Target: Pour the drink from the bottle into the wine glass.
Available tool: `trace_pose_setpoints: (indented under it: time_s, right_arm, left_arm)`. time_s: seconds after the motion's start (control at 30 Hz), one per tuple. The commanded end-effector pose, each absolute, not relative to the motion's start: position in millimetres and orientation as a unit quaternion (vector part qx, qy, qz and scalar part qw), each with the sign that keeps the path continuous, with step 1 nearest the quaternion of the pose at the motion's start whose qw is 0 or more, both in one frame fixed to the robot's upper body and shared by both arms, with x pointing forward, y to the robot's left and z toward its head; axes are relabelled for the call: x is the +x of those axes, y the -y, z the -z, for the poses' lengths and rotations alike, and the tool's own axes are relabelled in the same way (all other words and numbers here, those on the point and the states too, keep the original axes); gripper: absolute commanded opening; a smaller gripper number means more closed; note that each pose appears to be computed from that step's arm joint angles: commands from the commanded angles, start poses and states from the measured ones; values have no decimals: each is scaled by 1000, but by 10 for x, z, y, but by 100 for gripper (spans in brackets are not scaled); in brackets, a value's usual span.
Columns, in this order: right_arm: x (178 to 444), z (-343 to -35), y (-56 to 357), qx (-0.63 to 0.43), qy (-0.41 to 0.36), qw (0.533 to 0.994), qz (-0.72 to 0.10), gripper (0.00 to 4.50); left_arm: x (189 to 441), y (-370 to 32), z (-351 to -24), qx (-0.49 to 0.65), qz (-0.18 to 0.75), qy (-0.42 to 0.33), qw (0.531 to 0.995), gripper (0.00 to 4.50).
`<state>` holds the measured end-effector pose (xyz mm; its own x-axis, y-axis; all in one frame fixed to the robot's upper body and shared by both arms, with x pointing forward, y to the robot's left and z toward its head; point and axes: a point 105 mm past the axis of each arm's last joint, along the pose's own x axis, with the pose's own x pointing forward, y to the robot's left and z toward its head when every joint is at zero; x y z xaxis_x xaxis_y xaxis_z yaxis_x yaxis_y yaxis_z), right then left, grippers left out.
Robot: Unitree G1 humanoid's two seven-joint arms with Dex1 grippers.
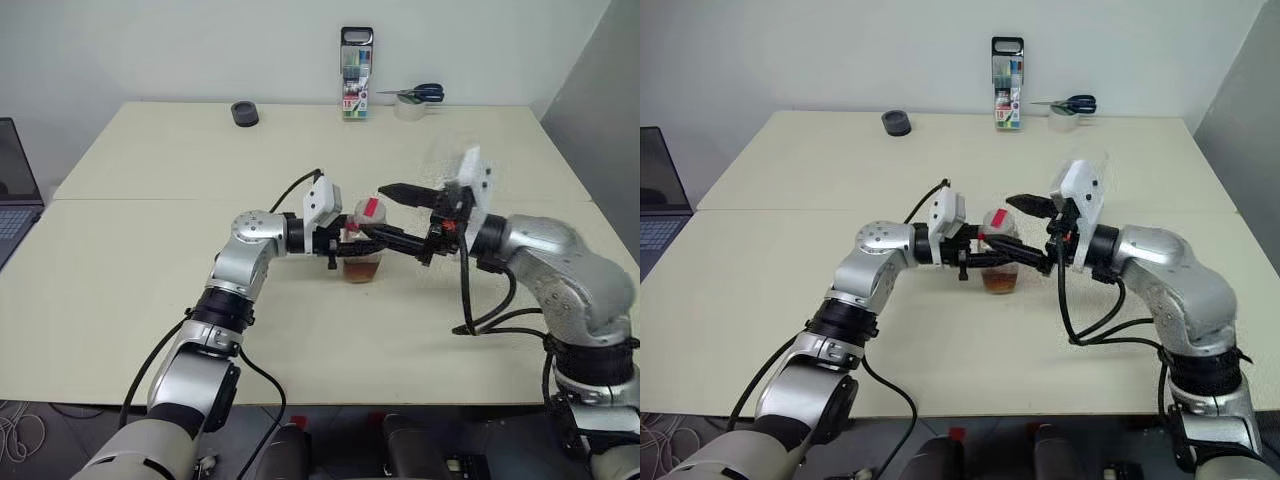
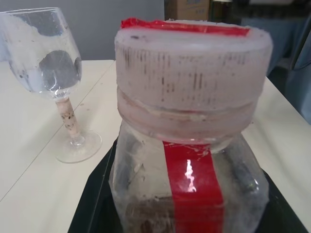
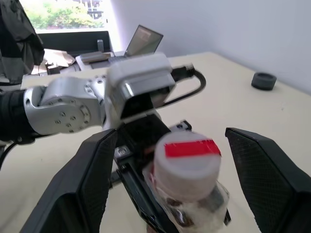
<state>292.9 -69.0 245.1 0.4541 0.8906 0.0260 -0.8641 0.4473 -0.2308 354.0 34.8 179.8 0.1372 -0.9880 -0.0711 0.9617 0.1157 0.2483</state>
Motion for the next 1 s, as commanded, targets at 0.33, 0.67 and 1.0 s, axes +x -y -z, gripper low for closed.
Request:
trace_pose_setpoints:
  time_s: [0.33, 0.67, 1.0]
  right_arm:
    - [3037, -2444, 590, -145, 114, 874, -449, 385]
    - [3119, -2459, 808, -137, 112, 900, -399, 385]
    - [3027, -2442, 945, -135, 100, 905, -391, 385]
  left_arm:
    - [3484, -293, -1956, 118, 664, 87, 733, 169]
    - [3485, -307, -1946, 121, 664, 85, 733, 169]
    - [3489, -323, -1939, 122, 664, 83, 733, 169]
